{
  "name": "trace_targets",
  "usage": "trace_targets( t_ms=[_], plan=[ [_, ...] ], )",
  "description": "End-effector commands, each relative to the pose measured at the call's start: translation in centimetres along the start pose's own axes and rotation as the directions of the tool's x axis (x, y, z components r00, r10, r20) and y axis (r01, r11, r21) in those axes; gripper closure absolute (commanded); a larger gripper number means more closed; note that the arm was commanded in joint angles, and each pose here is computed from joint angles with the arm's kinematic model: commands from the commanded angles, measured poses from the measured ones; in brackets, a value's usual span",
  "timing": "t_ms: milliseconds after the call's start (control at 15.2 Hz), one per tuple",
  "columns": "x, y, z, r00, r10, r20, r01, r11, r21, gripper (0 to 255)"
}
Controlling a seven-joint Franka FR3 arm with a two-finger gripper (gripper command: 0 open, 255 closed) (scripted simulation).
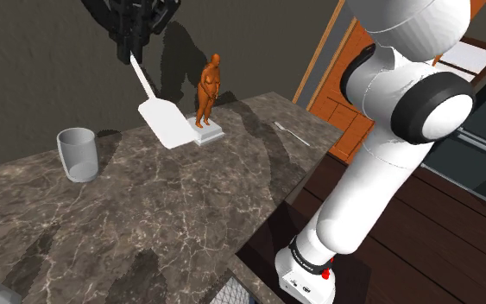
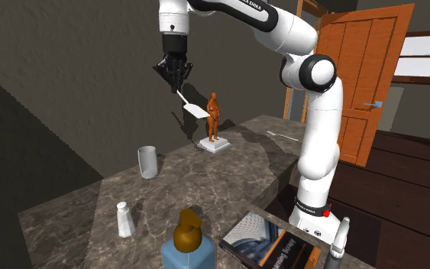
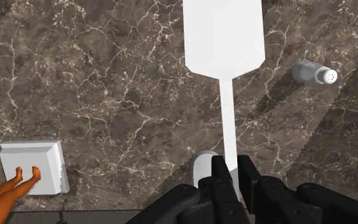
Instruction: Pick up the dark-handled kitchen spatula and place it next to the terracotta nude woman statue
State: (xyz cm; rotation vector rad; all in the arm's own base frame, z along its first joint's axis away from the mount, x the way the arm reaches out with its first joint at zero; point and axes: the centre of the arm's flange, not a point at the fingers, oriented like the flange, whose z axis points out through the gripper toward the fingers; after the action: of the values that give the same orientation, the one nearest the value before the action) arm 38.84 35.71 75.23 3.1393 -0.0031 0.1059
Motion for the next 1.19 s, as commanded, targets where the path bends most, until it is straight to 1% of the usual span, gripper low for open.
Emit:
trace_targets(
  t_ms=[0, 1122],
  plan=[
    [0.0, 2.3, 0.1, 1.0, -0.001, 0.001, 0.001, 1.0, 0.001, 255],
    [1.9, 24.7, 0.2, 1.0, -0.001, 0.001, 0.001, 1.0, 0.001, 255]
  ],
)
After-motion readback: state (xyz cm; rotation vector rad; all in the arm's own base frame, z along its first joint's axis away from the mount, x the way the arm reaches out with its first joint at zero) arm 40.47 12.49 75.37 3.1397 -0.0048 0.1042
